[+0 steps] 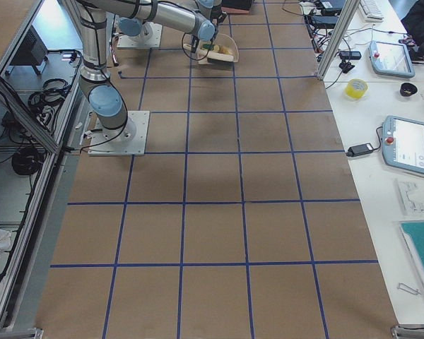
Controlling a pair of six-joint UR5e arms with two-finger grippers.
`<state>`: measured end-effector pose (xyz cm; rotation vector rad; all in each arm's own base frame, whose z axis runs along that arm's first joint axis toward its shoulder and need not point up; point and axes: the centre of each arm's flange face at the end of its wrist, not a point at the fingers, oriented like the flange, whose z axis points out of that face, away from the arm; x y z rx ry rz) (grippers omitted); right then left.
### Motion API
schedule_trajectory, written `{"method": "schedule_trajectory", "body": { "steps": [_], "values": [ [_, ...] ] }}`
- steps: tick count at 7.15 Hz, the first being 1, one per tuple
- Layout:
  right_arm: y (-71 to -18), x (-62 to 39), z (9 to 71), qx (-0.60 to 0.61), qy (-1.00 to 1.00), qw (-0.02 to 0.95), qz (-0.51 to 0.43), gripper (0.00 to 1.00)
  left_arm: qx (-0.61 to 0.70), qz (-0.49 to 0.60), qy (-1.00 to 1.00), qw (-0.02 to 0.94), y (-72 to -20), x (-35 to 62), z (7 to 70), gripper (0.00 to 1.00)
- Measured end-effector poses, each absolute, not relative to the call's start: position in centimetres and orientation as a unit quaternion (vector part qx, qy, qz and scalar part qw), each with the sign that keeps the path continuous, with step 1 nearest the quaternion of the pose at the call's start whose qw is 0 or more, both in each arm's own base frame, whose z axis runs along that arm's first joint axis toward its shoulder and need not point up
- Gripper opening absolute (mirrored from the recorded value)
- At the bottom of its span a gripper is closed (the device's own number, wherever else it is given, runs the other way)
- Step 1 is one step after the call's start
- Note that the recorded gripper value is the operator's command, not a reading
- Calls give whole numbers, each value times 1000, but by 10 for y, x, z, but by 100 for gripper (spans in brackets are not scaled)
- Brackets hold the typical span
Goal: Sweep and dump trash into bin
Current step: 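Sweep the yellow potato piece into the dustpan with the brush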
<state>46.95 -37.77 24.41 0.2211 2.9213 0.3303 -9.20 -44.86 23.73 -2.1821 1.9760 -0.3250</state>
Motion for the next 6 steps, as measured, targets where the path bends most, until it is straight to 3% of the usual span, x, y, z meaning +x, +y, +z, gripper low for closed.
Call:
{"method": "schedule_trajectory", "body": {
  "steps": [6],
  "values": [
    [-391,446,283,16,992,44,113,0,-730,-108,669,84,-459,-91,242,0]
  ]
}}
